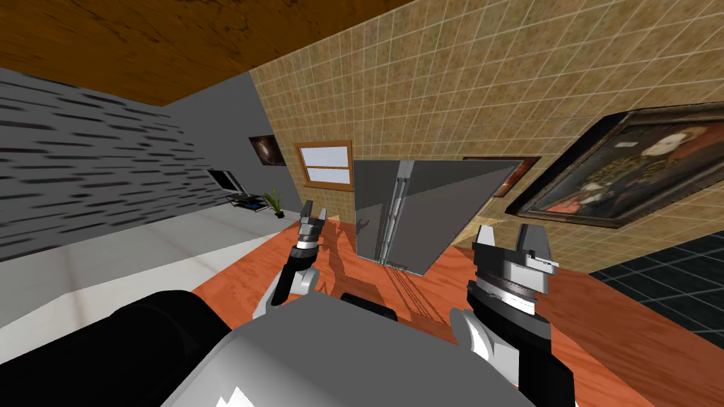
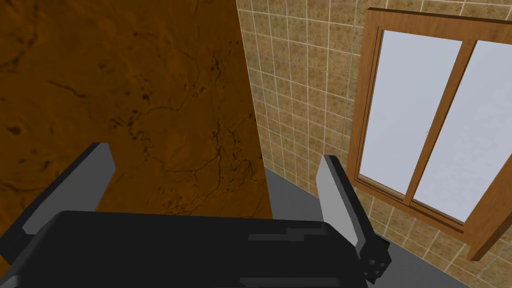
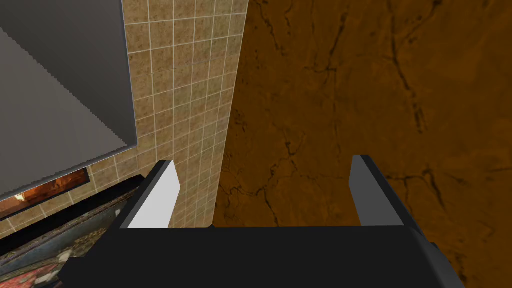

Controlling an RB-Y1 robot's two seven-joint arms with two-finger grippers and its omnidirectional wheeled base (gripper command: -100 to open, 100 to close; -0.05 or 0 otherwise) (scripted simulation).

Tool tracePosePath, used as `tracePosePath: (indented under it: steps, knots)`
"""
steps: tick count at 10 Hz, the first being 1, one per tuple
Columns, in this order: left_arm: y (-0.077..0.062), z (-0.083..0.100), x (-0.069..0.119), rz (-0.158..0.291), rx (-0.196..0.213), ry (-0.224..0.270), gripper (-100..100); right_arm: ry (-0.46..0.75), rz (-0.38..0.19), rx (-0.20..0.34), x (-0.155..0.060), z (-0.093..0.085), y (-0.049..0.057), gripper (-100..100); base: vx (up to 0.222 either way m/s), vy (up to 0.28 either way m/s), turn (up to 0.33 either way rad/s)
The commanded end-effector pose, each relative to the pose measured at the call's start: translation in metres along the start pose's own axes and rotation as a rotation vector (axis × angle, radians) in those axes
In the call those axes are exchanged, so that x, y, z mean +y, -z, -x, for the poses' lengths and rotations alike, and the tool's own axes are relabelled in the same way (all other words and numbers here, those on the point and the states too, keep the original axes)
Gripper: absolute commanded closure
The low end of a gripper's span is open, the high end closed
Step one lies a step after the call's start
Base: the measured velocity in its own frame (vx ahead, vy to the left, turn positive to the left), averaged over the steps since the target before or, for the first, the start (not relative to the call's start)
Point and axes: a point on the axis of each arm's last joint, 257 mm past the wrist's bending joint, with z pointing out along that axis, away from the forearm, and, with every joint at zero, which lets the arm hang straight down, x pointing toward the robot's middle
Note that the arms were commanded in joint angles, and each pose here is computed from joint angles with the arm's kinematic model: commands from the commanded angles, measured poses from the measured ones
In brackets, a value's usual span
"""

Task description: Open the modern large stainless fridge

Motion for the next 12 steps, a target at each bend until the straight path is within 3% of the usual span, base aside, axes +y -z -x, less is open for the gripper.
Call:
tracePosePath:
  steps: [1, 9, 10, 12]
  knots:
    - [0.000, 0.000, 0.000, 0.000, 0.000, 0.000, 0, 0.000, 0.000, 0.000, 0.000, 0.000, 0.000, 0, 0.000, 0.000, 0.000]
    - [0.000, 0.000, 0.000, 0.000, 0.000, 0.000, 0, 0.000, 0.000, 0.000, 0.000, 0.000, 0.000, 0, 0.000, 0.000, 0.000]
    - [0.000, 0.000, 0.000, 0.000, 0.000, 0.000, 0, 0.050, -0.007, 0.038, -0.004, 0.002, 0.003, -100, 0.006, -0.001, 0.015]
    - [0.000, 0.000, 0.000, 0.000, 0.000, 0.000, 0, 0.156, -0.026, 0.086, -0.013, 0.014, 0.010, -100, 0.003, -0.006, 0.025]
